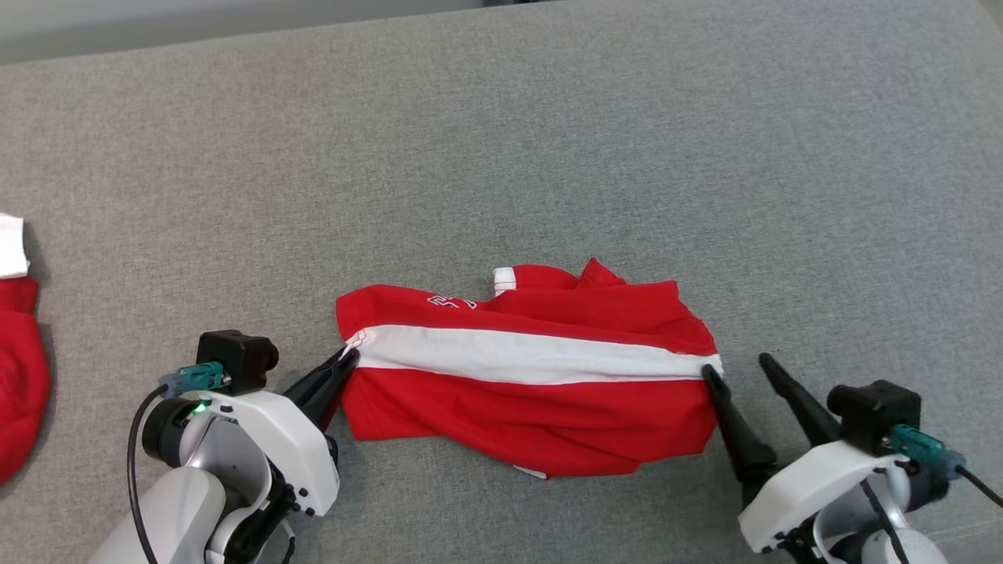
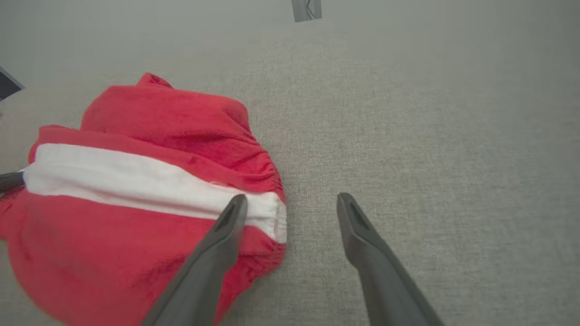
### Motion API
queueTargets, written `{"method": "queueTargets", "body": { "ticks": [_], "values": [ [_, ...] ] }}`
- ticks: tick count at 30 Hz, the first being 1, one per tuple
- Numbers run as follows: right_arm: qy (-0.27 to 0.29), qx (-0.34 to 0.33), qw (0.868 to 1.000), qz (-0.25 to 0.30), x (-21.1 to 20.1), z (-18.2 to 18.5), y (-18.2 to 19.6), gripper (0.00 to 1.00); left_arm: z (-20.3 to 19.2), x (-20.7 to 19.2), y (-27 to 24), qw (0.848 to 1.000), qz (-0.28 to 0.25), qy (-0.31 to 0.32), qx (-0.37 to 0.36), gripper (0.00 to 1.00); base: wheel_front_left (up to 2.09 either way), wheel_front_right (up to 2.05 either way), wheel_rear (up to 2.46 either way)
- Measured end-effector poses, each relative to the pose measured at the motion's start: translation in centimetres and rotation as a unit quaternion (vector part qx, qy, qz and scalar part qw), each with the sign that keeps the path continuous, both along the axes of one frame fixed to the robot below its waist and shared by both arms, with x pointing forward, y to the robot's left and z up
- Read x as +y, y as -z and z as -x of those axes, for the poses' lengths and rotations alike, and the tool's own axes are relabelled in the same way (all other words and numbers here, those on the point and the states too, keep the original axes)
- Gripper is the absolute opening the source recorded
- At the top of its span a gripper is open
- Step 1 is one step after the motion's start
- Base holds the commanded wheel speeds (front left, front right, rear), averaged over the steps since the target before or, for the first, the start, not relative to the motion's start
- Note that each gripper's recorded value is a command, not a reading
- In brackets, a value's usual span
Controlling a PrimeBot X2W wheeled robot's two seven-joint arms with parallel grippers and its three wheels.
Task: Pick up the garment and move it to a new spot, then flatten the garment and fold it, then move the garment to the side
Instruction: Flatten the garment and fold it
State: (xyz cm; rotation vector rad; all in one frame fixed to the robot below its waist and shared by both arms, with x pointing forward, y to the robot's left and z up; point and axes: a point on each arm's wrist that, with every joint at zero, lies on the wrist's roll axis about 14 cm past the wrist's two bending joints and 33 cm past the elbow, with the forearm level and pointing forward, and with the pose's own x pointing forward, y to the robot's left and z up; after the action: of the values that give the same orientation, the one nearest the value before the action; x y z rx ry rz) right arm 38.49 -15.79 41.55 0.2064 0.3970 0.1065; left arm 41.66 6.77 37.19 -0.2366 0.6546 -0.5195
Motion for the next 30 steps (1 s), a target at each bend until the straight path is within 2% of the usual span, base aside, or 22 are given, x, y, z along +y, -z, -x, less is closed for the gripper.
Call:
{"method": "queueTargets", "body": {
  "ticks": [6,7,8,9,12,15,21,26,30],
  "values": [
    [-0.02,0.037,0.999,-0.028,1.9,-0.3,2.4,0.99,0.0,0.1,0.3,1.0,0.003,-0.001,0.004,0.0,0.0,0.0,0.0],
    [-0.024,0.039,0.999,-0.029,2.1,-0.4,2.6,0.49,0.0,0.2,0.3,1.0,0.003,-0.002,0.004,0.0,0.0,0.0,0.0],
    [-0.027,0.042,0.998,-0.034,2.4,-0.5,2.8,0.3,0.0,0.2,0.3,1.0,0.003,-0.002,0.003,0.0,0.0,0.0,0.0],
    [-0.027,0.042,0.998,-0.039,2.6,-0.6,2.8,0.0,0.0,0.2,0.2,1.0,0.004,-0.004,0.002,0.0,0.0,0.0,0.0],
    [-0.024,0.043,0.998,-0.044,2.5,-0.8,3.1,0.0,-0.3,0.5,-0.2,1.0,0.007,-0.011,-0.01,0.0,0.0,0.0,0.0],
    [-0.02,0.014,0.999,-0.038,2.2,-1.6,2.0,0.0,-0.9,0.8,-1.2,0.999,0.012,-0.017,-0.034,0.0,0.0,0.0,0.0],
    [-0.009,-0.082,0.996,-0.02,1.1,-3.7,-3.2,0.0,-3.2,1.4,-6.4,0.992,0.031,-0.034,-0.121,0.0,0.0,0.0,0.0],
    [-0.005,-0.189,0.982,-0.012,0.4,-5.8,-10.3,0.0,-4.3,1.3,-12.4,0.98,0.046,-0.015,-0.193,0.0,0.0,0.0,0.0],
    [0.0,-0.274,0.962,-0.006,-0.5,-6.9,-16.5,0.0,-5.5,2.3,-18.6,0.958,0.044,-0.02,-0.282,0.0,0.0,0.0,0.0]
  ]
}}
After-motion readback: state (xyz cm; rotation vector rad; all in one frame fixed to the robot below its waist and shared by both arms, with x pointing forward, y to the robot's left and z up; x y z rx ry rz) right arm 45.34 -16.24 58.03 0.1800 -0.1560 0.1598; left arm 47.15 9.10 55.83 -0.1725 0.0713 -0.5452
